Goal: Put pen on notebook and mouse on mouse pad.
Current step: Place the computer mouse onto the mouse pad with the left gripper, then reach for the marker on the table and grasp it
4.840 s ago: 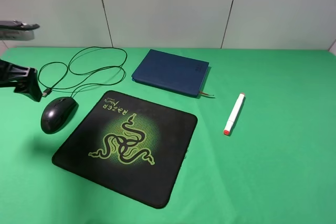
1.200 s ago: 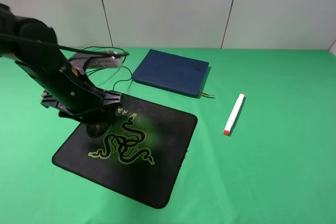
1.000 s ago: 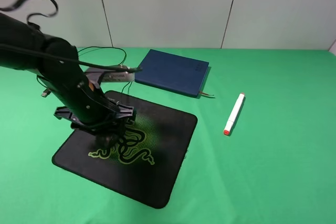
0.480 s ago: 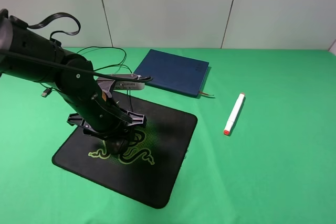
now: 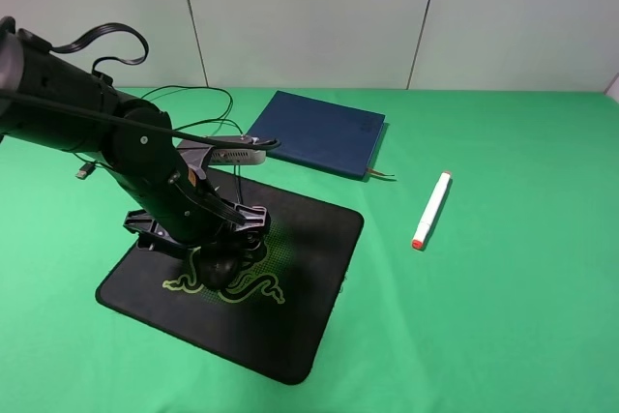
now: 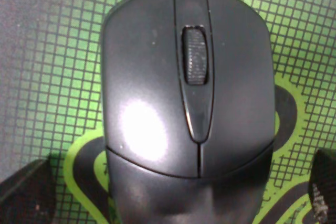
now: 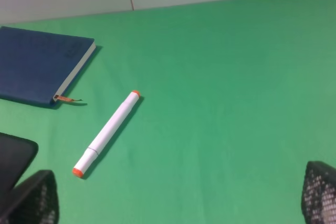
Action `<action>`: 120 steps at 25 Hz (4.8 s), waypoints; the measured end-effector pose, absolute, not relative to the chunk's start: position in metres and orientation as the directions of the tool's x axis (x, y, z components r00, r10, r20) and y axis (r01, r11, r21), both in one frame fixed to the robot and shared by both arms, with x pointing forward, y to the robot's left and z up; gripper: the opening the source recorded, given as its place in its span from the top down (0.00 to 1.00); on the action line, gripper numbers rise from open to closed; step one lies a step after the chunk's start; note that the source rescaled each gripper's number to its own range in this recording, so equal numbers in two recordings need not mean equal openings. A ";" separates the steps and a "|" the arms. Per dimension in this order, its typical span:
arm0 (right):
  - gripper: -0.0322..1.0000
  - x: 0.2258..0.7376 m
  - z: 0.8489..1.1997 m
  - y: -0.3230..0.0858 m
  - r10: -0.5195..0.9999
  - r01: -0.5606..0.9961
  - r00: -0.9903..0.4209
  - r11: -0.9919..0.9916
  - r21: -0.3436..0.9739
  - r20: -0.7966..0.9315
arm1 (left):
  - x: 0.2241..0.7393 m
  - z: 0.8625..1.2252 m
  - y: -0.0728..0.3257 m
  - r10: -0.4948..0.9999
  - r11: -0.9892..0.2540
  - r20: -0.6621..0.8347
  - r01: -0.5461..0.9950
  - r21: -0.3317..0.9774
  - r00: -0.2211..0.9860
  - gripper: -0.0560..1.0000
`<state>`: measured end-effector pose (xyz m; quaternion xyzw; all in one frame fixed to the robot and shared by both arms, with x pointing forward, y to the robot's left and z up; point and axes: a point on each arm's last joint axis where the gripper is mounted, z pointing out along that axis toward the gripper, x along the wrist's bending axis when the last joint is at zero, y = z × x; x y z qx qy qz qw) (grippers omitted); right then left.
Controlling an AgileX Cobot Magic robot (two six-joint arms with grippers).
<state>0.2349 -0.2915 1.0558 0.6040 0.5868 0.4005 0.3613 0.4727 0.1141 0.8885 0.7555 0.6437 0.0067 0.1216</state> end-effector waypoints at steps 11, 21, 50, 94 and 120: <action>0.00 0.235 1.056 -0.291 0.998 0.419 -0.010 -0.051 0.906 0.060 | 0.470 0.904 0.116 0.972 -0.142 -0.155 0.969 0.203 0.176 0.00; 0.00 0.235 1.056 -0.291 0.998 0.419 -0.010 -0.051 0.906 0.061 | 0.450 0.982 0.139 0.954 -0.226 -0.114 0.916 0.332 0.277 0.00; 0.00 0.235 1.056 -0.291 0.998 0.419 -0.011 -0.052 0.906 0.062 | 0.275 1.092 0.298 0.940 -0.265 0.009 0.711 0.652 0.342 0.04; 0.00 0.235 1.056 -0.291 0.998 0.419 -0.015 -0.056 0.906 0.068 | 0.230 1.040 0.306 0.989 -0.137 0.087 0.551 0.823 0.115 0.04; 0.00 0.235 1.056 -0.291 0.998 0.416 -0.015 -0.056 0.908 0.068 | 0.230 1.040 0.306 0.989 -0.137 0.087 0.551 0.823 0.115 0.04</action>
